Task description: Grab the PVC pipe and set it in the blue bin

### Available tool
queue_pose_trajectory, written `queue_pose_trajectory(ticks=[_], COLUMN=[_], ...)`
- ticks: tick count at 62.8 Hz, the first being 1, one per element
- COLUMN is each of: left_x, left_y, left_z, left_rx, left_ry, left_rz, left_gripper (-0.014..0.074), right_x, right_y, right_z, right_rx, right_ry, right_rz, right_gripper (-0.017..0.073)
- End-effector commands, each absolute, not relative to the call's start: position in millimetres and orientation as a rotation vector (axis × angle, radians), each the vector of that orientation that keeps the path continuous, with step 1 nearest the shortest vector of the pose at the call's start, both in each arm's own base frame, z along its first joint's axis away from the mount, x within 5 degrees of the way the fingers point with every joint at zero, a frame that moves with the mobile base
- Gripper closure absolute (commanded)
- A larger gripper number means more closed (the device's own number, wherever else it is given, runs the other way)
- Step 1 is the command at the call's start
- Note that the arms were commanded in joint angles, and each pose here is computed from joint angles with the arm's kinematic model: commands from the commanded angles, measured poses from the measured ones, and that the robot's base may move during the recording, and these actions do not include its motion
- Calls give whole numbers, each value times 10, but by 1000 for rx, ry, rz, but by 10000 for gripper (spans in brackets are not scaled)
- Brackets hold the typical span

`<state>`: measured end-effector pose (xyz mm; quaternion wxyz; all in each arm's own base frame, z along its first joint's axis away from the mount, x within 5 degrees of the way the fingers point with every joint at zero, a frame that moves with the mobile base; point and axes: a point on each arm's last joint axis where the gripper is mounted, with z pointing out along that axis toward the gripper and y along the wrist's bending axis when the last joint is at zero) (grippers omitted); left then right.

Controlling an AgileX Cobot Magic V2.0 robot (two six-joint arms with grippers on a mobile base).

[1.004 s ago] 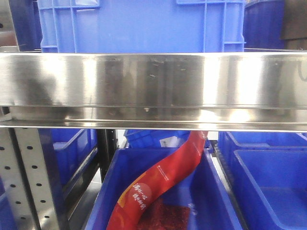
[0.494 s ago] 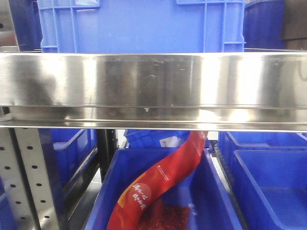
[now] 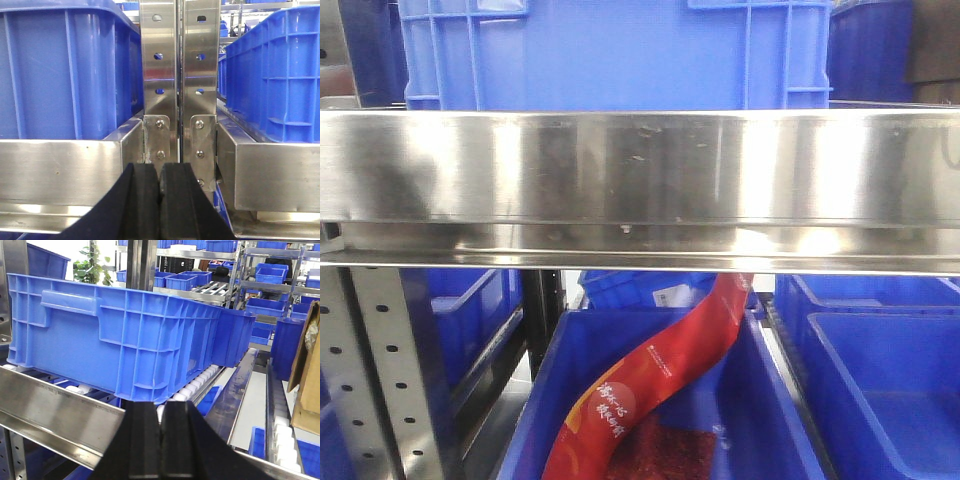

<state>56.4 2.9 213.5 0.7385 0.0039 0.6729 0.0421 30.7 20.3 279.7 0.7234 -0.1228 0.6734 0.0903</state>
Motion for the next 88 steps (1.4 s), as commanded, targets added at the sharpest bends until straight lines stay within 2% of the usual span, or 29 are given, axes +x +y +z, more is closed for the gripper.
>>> queue_pose_trajectory(ticks=[1,43,56,70,88], left_x=[558,558,558,558,558], left_y=[30,30,30,30,30], left_z=[2154,2154,2154,2154,2154], left_rx=[5,5,5,5,5], left_ry=[1460,1460,1460,1460,1460], left_rz=[93,93,93,93,93], left_gripper=[705,705,705,705,705], right_x=[302,302,386,447,515], right_y=[192,191,101,75,61], right_z=[2817,2818,2730,2573,2364], right_rx=[-254,-254,-145,-197,-144], right_ry=[1464,1462,1406,1418,1389], right_rz=[195,195,131,10,29], right_gripper=[721,721,721,721,721])
